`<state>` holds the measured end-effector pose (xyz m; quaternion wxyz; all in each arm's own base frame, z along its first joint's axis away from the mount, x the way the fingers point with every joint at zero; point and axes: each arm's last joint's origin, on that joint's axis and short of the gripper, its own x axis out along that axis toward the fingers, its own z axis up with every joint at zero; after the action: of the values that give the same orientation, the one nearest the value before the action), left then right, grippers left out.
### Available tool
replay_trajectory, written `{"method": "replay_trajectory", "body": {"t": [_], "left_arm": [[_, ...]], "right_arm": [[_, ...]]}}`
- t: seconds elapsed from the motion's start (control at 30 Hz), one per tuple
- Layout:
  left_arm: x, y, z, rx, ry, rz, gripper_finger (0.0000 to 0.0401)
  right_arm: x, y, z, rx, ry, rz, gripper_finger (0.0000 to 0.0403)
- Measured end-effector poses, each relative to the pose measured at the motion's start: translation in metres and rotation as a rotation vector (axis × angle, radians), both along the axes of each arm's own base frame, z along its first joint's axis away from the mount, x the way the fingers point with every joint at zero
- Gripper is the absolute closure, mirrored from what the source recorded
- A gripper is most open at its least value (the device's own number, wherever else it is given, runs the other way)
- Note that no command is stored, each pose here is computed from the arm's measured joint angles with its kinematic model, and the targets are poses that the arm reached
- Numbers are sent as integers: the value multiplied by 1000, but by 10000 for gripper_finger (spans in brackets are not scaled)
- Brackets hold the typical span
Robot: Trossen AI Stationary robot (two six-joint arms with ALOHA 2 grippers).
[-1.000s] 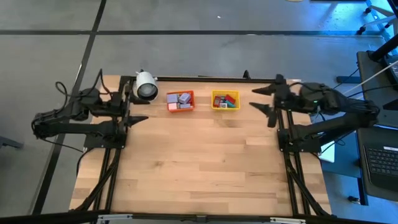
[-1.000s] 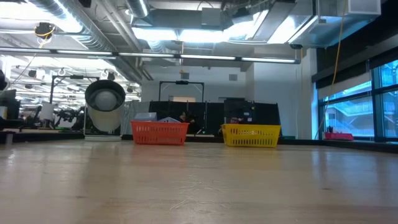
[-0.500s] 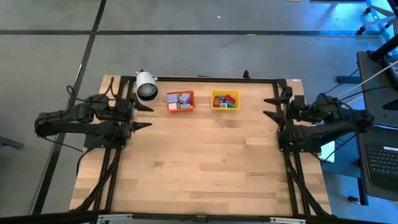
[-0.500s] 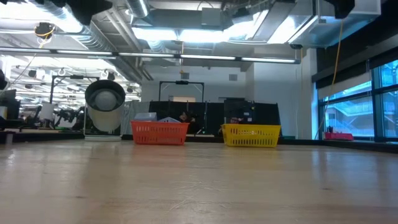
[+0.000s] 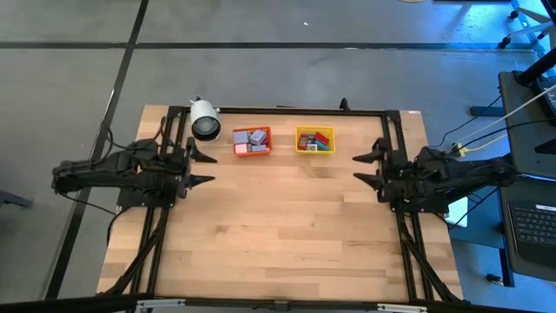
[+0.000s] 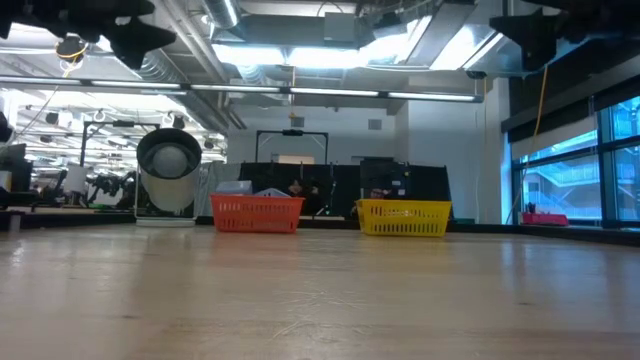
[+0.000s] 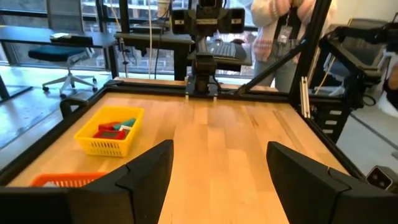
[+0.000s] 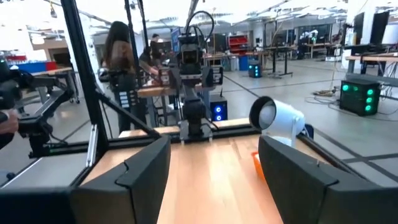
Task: Pick & Place Office items
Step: Return to Home Position
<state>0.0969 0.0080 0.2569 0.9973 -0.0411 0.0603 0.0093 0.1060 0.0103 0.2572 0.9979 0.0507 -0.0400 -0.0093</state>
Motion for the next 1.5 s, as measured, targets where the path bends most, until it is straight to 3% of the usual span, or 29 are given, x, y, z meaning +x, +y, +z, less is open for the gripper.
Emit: {"method": "replay_trajectory", "body": {"t": [0.23,0.63,0.93,1.5], "left_arm": [[-11,-1,-6,-49,-81,21,148],[-20,-2,-23,-74,-167,12,148],[-17,-2,-37,-75,-161,4,148],[-17,-3,-38,-49,-154,-41,148]], "right_arm": [[1,2,-11,-5,28,77,158],[-9,1,-42,-3,24,72,158],[-19,-1,-52,-14,-2,77,158],[-11,3,-86,-23,50,156,158]]}}
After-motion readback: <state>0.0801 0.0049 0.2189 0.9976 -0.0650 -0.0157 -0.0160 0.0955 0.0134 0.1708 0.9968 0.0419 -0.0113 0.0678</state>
